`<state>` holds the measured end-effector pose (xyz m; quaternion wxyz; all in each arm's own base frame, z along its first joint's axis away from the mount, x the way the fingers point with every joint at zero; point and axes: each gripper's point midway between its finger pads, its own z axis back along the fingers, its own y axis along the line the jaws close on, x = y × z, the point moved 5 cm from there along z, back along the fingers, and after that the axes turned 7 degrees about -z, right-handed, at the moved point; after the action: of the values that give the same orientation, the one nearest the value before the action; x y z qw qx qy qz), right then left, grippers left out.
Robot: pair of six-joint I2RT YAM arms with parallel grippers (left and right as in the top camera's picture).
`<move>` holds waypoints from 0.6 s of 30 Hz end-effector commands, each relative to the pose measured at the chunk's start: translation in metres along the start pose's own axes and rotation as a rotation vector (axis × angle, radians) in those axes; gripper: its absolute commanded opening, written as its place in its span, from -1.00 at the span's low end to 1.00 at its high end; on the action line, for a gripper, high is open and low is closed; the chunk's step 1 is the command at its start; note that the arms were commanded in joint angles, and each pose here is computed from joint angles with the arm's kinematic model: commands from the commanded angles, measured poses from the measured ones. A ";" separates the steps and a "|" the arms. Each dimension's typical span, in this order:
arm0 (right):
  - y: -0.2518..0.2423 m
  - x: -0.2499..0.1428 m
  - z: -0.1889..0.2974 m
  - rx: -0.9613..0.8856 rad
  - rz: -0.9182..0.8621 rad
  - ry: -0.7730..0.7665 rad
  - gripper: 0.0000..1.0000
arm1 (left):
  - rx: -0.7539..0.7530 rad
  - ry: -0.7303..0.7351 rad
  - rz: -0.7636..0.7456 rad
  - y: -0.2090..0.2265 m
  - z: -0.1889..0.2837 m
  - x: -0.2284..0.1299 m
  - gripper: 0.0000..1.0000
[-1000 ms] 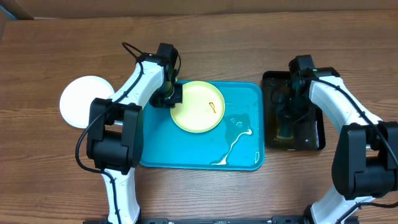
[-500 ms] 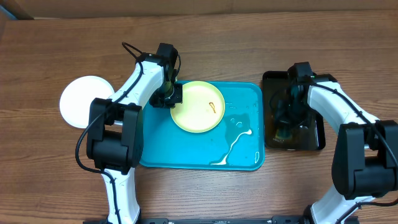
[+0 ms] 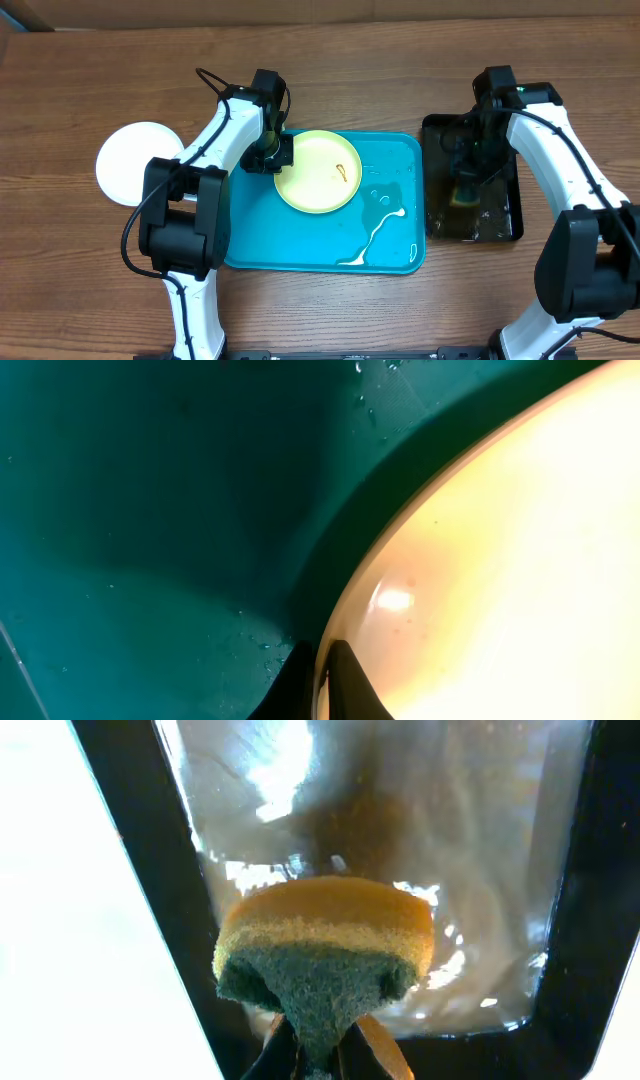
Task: Clean dirty plates on tray and stack at the side
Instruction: 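Grasp the sponge and wet it in the black tray with the right gripper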
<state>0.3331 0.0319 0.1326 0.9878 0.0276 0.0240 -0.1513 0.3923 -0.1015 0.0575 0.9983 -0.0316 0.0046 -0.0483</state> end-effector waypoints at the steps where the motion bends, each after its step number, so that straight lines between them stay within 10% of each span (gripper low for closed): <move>1: -0.002 0.003 0.009 0.006 0.004 -0.031 -0.92 | 0.027 0.057 0.015 0.004 -0.023 -0.009 -0.92; 18: -0.016 -0.002 0.011 -0.099 -0.038 -0.022 -0.93 | 0.027 0.056 0.014 0.004 -0.023 -0.009 -0.92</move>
<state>0.3277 0.0250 0.1326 0.9867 -0.0021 0.0328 -0.1590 0.3924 -0.1015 0.0575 0.9983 -0.0315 0.0045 -0.0483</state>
